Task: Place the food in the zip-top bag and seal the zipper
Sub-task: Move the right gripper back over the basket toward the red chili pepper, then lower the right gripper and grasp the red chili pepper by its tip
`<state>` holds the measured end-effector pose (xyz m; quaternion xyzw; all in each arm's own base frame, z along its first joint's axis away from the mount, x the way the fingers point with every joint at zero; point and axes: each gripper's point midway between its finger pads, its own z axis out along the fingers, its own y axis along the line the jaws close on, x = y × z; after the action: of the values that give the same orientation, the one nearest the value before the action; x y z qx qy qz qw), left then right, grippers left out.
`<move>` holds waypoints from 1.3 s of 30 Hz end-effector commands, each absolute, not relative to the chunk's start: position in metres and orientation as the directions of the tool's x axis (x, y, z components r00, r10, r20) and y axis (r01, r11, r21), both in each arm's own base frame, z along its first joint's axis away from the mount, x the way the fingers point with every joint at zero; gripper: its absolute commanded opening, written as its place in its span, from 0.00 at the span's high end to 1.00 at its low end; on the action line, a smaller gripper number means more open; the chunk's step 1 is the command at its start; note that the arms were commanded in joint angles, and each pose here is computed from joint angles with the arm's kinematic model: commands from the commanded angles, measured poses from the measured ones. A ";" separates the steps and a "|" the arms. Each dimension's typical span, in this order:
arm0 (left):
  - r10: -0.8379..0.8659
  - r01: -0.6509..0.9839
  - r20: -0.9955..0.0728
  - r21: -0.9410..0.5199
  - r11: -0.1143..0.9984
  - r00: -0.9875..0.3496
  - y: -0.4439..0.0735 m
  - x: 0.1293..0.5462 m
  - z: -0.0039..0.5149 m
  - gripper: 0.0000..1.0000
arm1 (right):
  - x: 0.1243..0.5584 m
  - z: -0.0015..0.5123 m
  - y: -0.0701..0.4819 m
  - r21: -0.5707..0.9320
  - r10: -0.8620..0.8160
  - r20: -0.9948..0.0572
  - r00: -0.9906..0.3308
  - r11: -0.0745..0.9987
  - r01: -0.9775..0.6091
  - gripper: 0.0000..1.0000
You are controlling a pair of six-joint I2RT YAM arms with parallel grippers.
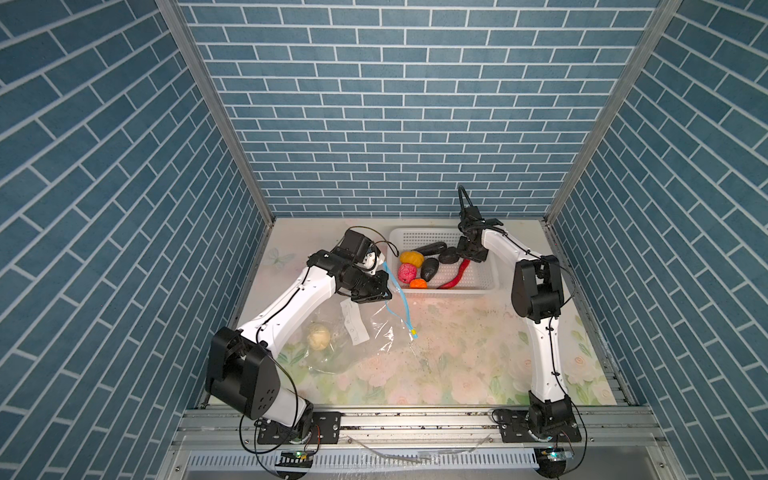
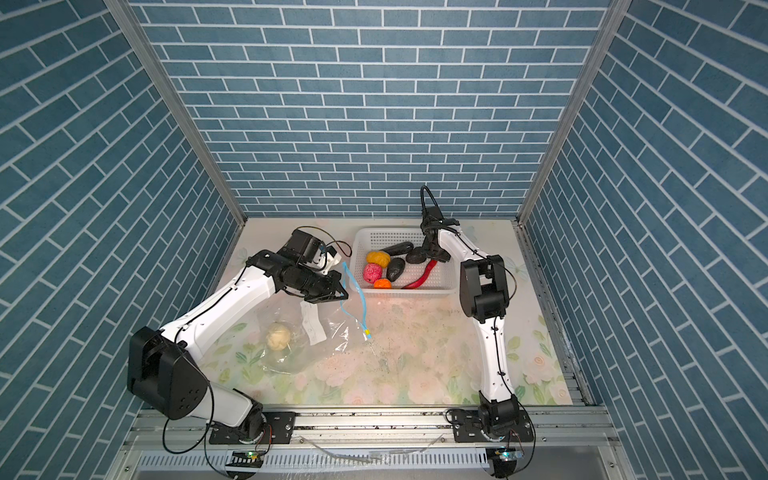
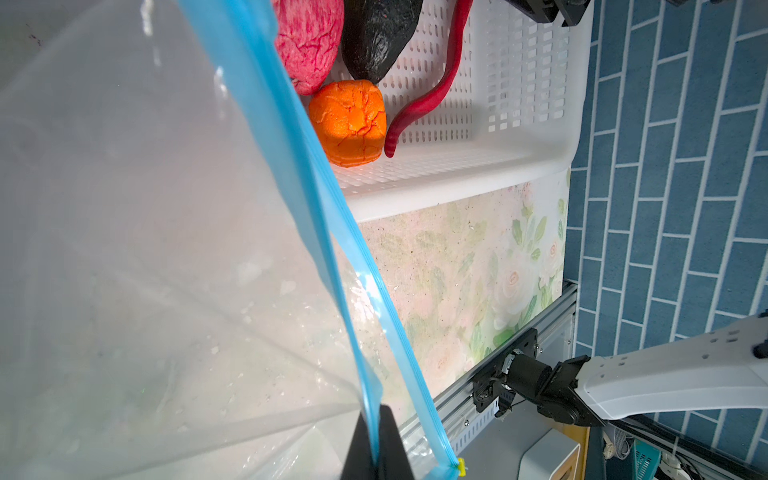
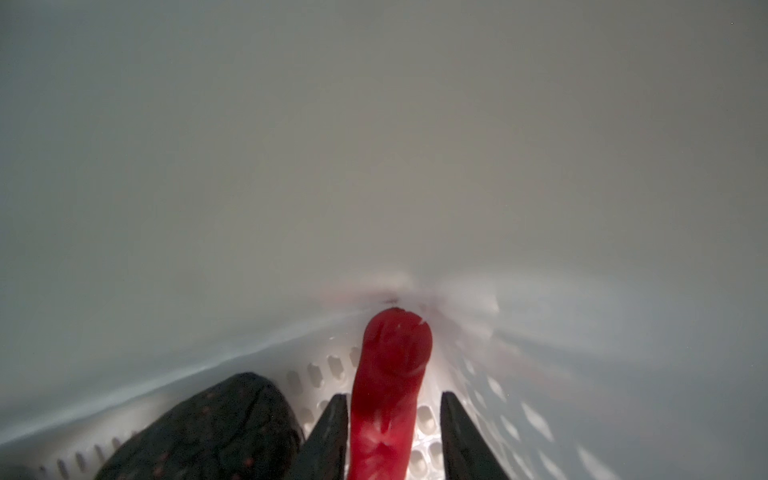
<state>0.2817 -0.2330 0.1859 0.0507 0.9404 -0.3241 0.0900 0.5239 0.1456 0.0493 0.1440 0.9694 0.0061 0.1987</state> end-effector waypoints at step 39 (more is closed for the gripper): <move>0.049 0.170 -0.213 -0.596 0.785 -0.976 -0.234 0.280 0.183 1.00 | 0.496 0.025 0.161 0.130 0.391 -0.230 -0.891 0.920 0.370 0.62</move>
<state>0.2831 -0.2340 0.1854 0.0518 0.9399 -0.3247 0.0918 0.5243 0.1546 0.0518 0.1746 0.9648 0.0424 0.1921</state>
